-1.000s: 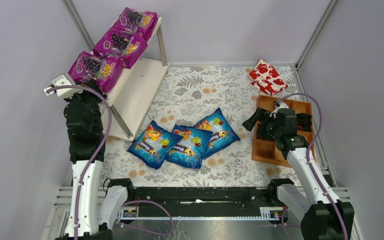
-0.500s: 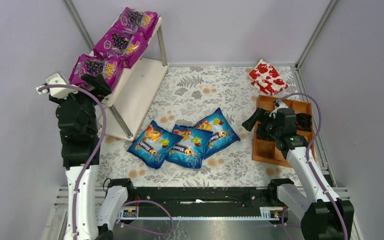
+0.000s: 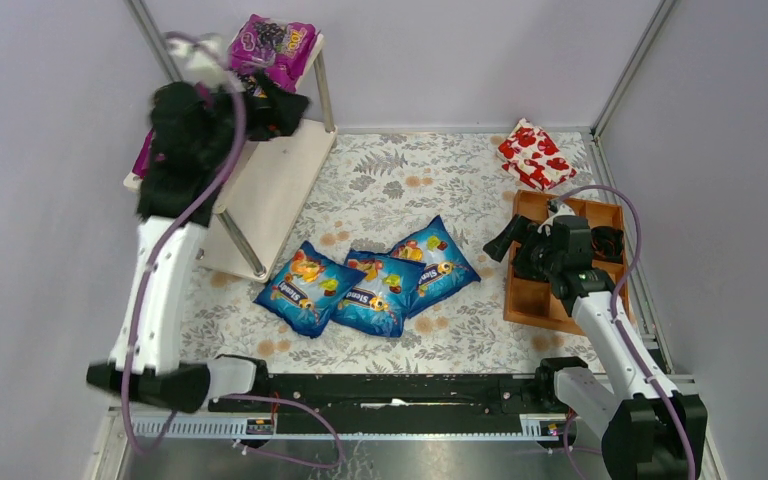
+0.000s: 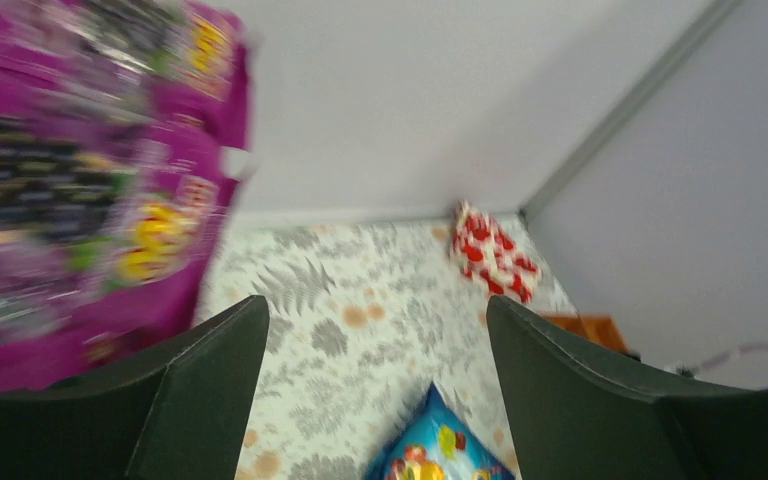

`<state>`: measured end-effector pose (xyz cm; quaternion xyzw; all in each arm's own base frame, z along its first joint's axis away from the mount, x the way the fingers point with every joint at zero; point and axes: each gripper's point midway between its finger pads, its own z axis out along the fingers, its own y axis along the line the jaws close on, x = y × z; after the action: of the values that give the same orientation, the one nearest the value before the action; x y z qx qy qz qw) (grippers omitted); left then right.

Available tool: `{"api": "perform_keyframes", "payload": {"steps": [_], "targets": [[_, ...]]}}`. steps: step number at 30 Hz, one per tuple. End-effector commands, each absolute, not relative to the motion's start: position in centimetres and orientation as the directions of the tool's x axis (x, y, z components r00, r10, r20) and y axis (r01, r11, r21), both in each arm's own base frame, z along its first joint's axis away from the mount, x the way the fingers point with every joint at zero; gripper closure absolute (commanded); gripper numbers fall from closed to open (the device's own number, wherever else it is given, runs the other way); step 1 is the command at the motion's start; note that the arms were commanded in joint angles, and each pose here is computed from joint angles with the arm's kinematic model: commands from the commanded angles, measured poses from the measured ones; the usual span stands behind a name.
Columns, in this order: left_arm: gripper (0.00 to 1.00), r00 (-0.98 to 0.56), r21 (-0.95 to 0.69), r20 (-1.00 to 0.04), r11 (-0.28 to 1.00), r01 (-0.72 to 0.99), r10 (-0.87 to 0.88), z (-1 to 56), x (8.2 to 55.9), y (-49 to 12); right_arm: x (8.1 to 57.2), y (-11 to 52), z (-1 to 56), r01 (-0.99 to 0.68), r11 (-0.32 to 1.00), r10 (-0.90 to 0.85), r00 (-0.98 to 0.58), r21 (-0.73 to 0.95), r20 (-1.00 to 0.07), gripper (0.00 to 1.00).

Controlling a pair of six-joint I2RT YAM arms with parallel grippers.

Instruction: Place and organize the candy bags onto the shelf

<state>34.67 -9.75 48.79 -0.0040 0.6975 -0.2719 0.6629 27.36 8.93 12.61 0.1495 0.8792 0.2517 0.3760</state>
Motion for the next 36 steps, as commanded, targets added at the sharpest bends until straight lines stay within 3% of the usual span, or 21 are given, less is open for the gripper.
{"api": "perform_keyframes", "payload": {"steps": [1,7,15,31,36], "targets": [[0.18,-0.241,-0.320,-0.942,0.839,0.440,-0.233,46.3,36.2,-16.1,27.9,9.4,13.0,0.047,0.820,0.451,-0.666,0.570,-0.594,0.00],[0.23,-0.279,-0.220,-0.949,0.944,0.246,-0.148,42.8,41.0,-16.1,27.8,9.2,12.7,0.053,0.827,0.447,-0.667,0.560,-0.596,0.00],[0.23,-0.268,-0.109,-0.961,0.984,0.138,-0.069,42.0,45.6,-15.2,27.9,9.2,12.5,0.056,0.827,0.448,-0.669,0.560,-0.593,0.00],[0.24,-0.303,-0.125,-0.946,0.992,0.020,-0.113,41.2,48.7,-10.7,27.8,9.2,12.5,0.055,0.828,0.445,-0.670,0.557,-0.595,0.00],[0.25,-0.285,-0.153,-0.949,0.987,0.056,-0.132,41.9,48.6,-11.0,27.8,9.1,12.2,0.061,0.828,0.447,-0.672,0.557,-0.590,0.00]]}}
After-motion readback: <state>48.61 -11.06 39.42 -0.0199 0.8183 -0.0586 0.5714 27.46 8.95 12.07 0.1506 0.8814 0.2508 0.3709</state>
